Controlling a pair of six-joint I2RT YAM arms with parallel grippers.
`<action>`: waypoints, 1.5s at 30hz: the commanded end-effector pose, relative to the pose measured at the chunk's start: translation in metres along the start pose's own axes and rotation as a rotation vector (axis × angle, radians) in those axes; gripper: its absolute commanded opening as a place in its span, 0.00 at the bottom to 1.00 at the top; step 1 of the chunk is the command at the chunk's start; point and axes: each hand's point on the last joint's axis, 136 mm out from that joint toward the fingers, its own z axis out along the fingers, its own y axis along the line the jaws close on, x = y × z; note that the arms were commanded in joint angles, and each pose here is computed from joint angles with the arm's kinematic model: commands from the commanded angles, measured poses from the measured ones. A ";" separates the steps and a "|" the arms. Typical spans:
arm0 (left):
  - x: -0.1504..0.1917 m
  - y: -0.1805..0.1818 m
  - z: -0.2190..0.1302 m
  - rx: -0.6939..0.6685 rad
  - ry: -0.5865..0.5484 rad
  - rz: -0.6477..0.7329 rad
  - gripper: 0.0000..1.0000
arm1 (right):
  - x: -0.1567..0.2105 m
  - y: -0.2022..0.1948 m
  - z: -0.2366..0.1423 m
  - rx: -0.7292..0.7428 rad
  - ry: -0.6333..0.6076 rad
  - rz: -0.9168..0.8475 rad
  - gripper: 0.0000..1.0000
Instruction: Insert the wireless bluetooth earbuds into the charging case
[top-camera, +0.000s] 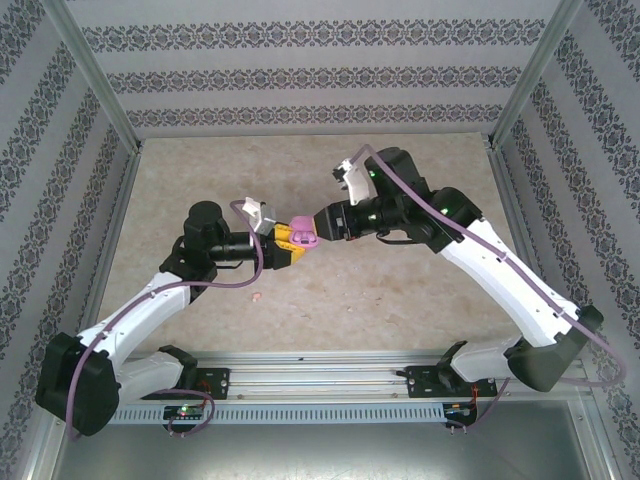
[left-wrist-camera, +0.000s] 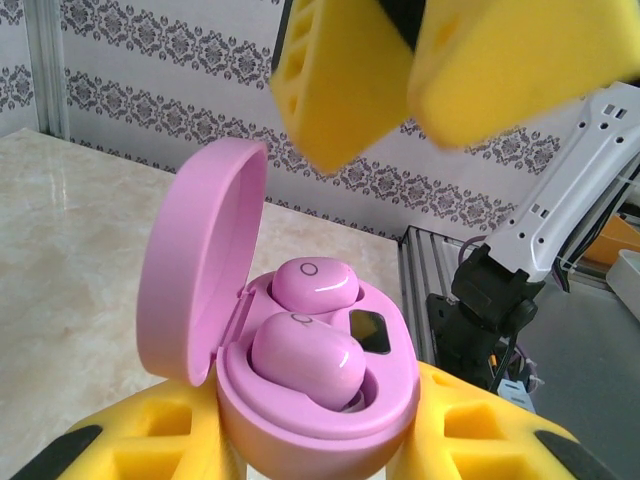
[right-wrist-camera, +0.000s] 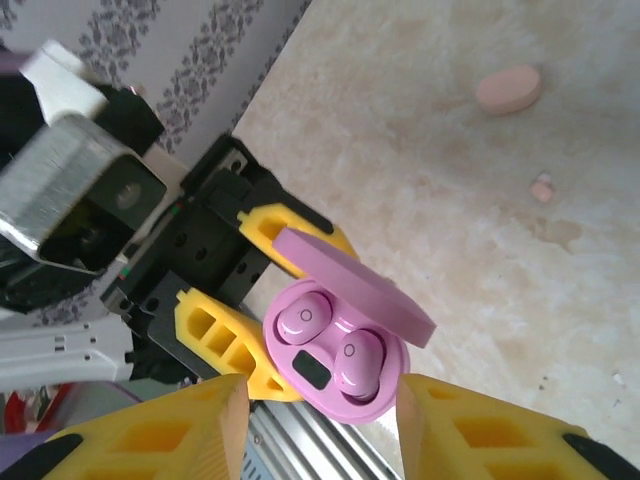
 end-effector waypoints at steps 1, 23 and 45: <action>-0.016 -0.003 0.004 0.020 -0.034 0.055 0.25 | -0.022 -0.009 -0.008 0.042 -0.098 0.038 0.42; -0.026 0.003 0.004 -0.014 -0.070 0.113 0.25 | -0.044 -0.033 0.046 0.002 -0.050 0.215 0.44; -0.045 0.015 0.011 -0.015 -0.139 0.092 0.26 | -0.012 -0.032 0.010 -0.055 -0.209 0.375 0.53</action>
